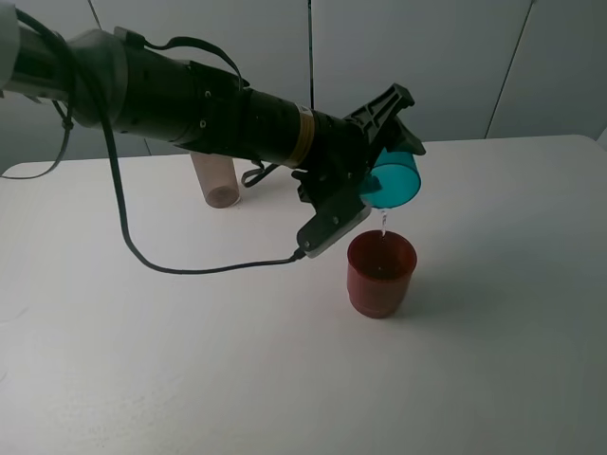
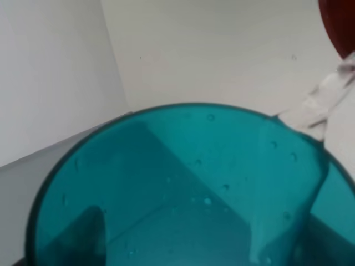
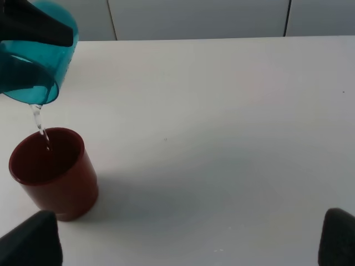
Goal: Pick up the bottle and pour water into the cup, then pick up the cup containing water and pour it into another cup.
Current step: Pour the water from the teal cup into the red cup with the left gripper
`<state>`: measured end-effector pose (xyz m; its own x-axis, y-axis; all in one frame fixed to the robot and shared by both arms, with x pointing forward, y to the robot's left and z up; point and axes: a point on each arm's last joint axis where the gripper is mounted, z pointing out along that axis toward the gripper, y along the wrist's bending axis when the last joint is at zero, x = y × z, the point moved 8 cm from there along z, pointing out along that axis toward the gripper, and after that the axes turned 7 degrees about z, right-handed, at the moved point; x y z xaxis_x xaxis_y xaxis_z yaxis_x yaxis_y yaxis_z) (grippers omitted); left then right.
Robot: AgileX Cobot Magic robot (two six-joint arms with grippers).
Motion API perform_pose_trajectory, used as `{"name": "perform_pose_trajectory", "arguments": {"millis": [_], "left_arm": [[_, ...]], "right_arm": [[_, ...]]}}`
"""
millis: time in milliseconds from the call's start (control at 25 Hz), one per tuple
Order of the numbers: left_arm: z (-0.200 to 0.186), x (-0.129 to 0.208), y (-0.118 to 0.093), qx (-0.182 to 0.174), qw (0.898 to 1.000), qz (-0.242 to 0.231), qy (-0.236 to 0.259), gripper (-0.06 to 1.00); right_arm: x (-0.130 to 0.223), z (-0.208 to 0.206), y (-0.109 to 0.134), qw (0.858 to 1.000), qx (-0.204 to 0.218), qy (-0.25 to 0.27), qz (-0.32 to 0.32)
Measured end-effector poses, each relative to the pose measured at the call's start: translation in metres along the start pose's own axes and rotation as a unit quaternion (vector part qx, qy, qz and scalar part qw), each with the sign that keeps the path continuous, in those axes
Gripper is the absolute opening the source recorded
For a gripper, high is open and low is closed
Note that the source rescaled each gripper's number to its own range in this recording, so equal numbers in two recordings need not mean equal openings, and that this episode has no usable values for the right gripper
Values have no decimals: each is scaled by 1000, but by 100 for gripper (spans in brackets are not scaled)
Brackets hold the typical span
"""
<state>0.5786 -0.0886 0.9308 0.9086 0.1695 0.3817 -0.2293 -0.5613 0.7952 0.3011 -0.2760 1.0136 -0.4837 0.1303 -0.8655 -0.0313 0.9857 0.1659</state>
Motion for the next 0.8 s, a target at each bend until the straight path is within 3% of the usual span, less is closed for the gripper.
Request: {"name": "perform_pose_trajectory", "arguments": {"millis": [800], "left_arm": [[-1,-9,12,-37,998,50,-25,8]], "right_arm": [[0,0,0,1000,0,0,0]]}}
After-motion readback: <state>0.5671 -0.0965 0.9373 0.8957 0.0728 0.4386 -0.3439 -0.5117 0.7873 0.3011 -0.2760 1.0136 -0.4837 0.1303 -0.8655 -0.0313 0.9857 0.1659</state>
